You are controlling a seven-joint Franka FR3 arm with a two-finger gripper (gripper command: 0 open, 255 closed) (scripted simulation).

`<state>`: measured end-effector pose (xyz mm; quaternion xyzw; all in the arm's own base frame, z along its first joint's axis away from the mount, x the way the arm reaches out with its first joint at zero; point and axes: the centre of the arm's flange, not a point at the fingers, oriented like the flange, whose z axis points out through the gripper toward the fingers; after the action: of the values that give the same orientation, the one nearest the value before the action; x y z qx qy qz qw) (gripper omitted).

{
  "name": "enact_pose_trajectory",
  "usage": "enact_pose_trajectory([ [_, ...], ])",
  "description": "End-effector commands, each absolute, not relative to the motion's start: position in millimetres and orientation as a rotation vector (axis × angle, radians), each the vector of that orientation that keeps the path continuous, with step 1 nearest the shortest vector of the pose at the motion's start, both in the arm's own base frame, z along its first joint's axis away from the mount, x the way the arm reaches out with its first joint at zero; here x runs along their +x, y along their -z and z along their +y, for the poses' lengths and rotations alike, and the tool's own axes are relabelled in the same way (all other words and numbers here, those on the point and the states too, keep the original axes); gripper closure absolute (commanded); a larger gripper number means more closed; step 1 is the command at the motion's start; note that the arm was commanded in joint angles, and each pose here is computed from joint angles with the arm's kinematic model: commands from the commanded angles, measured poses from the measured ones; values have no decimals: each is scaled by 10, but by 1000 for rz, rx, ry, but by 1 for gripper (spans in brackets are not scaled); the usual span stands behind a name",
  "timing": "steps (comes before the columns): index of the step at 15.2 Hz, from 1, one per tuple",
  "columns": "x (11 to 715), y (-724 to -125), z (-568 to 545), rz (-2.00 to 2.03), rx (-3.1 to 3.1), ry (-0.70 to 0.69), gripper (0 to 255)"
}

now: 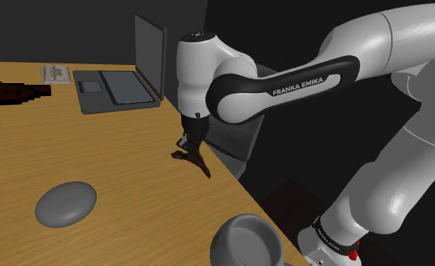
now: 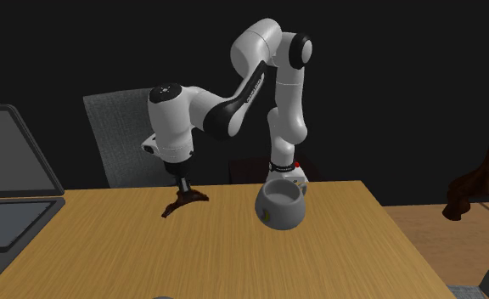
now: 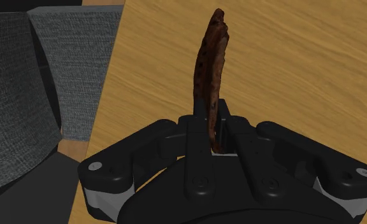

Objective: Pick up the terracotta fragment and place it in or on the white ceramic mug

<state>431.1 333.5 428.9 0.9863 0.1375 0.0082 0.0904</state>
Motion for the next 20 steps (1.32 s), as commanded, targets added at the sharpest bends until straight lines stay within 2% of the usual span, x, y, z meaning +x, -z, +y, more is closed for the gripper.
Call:
enact_pose_trajectory([
  [1, 4309, -4388, 3337, 409, 2932, -24, 255],
  [20, 4309, -5391, 3337, 409, 2932, -24, 255],
])
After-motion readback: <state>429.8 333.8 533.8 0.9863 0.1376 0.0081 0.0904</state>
